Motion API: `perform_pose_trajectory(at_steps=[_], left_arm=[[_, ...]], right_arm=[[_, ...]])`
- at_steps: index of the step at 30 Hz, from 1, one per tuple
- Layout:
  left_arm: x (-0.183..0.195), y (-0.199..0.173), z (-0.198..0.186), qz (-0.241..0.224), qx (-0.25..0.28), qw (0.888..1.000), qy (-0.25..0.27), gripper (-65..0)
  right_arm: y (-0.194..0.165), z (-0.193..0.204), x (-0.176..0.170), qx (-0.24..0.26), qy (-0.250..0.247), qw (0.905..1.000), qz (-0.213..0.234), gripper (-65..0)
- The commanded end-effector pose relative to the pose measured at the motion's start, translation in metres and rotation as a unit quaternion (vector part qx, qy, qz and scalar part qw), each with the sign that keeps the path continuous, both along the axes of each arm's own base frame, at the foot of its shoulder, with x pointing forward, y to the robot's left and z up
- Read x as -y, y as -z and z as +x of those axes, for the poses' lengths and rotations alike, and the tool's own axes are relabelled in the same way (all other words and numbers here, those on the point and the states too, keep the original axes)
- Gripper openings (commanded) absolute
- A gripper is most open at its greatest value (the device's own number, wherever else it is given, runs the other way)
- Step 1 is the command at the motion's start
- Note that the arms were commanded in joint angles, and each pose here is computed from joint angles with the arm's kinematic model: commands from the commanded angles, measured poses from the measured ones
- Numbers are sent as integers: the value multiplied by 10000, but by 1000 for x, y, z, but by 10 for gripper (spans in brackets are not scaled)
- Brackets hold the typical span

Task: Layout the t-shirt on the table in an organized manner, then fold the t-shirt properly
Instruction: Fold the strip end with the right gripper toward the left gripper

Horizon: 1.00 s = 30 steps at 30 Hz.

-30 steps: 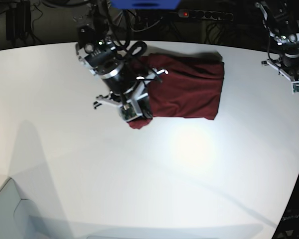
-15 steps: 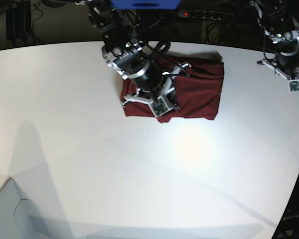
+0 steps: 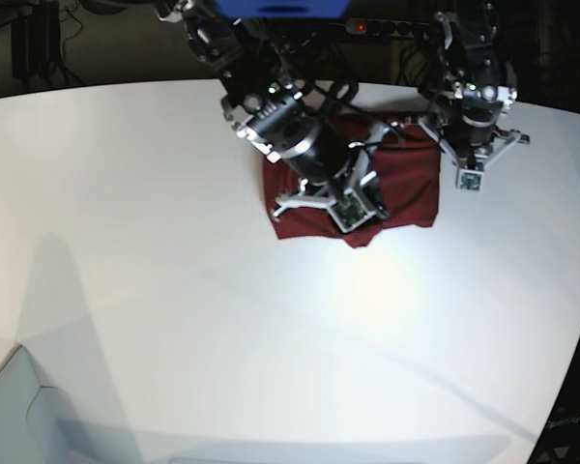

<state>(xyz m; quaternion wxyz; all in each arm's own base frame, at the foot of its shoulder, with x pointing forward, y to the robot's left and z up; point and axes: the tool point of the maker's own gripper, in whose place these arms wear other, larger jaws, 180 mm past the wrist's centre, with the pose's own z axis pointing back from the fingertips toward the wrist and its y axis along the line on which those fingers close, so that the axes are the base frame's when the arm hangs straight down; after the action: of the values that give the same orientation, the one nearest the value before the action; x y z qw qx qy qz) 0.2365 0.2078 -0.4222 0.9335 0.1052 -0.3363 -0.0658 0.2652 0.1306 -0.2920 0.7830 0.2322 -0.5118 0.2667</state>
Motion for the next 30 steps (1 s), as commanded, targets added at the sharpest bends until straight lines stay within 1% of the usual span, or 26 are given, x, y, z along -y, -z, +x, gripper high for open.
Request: perform_pose_trajectory(at_steps=[1,6,10,14,16,20,25,30], left_arm=[[5,-5,6,-8,151,9999,82,-650],[19,0,8,-85,96,9996,270,-650],[19,2,7,-93,67,9996,267,-650],[19,0,7,-83,96,9996,270,-650],[19,0,8,-89,104,9995,268,-650],[19,-2,7,-78,118,9996,263,-650],[16,-12,10,-30,258,9994,245,-650],[14,-22,9,33,372,9990,239,-650]], right_arm=[[-21,3,-8,244,-61,9993,264,-650],[-28,-4,-22,278,-213,9987,369,-650],[-39,-14,-42,443,-573,9965,412,-650],[-48,-21,-54,499,-730,9948,503,-650],[-50,-20,-59,578,-811,9939,477,-650],[-42,-14,-62,565,-870,9940,333,-650],[-32,-5,-64,559,-917,9941,155,-650],[-29,1,-65,574,-939,9939,71,-650]])
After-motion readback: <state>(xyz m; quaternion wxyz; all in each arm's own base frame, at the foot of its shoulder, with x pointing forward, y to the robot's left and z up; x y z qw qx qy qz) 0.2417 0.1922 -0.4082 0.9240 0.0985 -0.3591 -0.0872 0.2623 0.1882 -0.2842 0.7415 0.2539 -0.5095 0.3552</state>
